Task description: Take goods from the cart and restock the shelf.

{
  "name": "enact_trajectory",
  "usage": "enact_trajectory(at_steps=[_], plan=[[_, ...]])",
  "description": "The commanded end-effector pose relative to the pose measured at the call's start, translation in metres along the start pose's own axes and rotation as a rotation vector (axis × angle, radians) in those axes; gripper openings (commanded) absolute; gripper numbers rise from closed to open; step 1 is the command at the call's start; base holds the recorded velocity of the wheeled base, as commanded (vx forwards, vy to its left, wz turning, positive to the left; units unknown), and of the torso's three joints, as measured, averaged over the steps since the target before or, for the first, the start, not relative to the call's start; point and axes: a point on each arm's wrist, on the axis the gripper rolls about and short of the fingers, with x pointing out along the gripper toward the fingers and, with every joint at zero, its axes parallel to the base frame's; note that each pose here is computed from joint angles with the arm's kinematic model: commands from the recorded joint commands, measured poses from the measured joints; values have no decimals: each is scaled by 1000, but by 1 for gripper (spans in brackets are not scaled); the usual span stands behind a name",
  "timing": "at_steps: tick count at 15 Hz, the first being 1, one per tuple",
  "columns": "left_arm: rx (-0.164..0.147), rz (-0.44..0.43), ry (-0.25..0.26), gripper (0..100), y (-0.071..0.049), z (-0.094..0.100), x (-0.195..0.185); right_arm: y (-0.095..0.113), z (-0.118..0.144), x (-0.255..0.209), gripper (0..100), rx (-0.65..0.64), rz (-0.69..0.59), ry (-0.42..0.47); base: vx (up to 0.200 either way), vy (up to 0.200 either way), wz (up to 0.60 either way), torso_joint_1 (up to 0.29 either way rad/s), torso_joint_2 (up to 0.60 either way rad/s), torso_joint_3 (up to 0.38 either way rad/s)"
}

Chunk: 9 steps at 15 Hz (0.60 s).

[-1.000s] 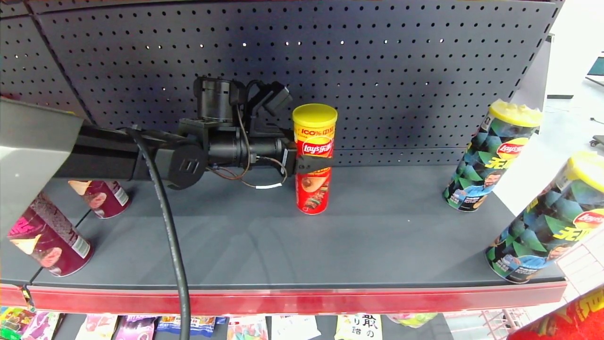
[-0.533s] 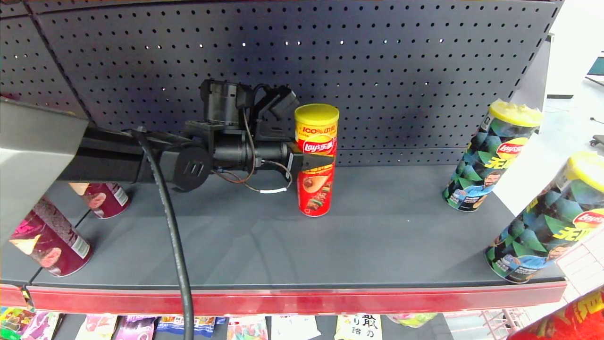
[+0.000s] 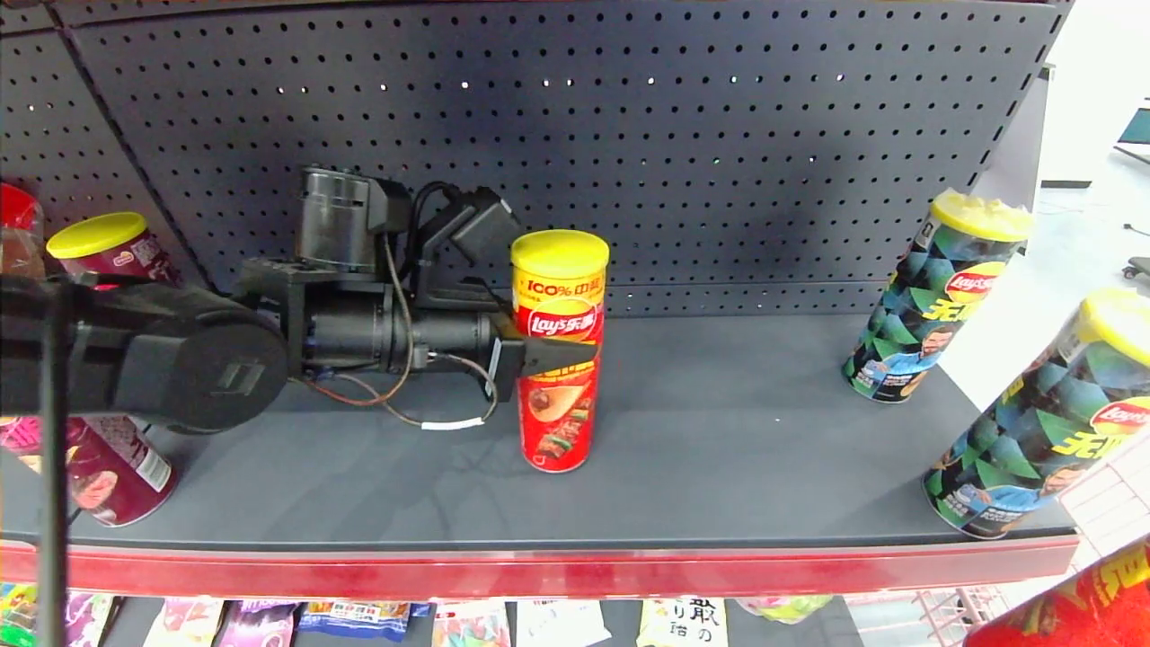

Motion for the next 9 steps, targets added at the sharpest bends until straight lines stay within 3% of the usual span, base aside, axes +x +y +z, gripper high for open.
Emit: enact_trajectory(at_steps=[1, 5, 9], plan=[[15, 4, -13, 0, -24, 2, -30, 0, -1, 0, 0, 1, 1, 3, 0, 0, 0, 0, 0, 0], [-7, -19, 23, 0, -40, -13, -39, 0, 0, 1, 0, 2, 3, 4, 0, 0, 0, 0, 0, 0], [-10, -22, 26, 0, -43, -21, -40, 0, 1, 0, 0, -1, 2, -1, 0, 0, 0, 0, 0, 0]])
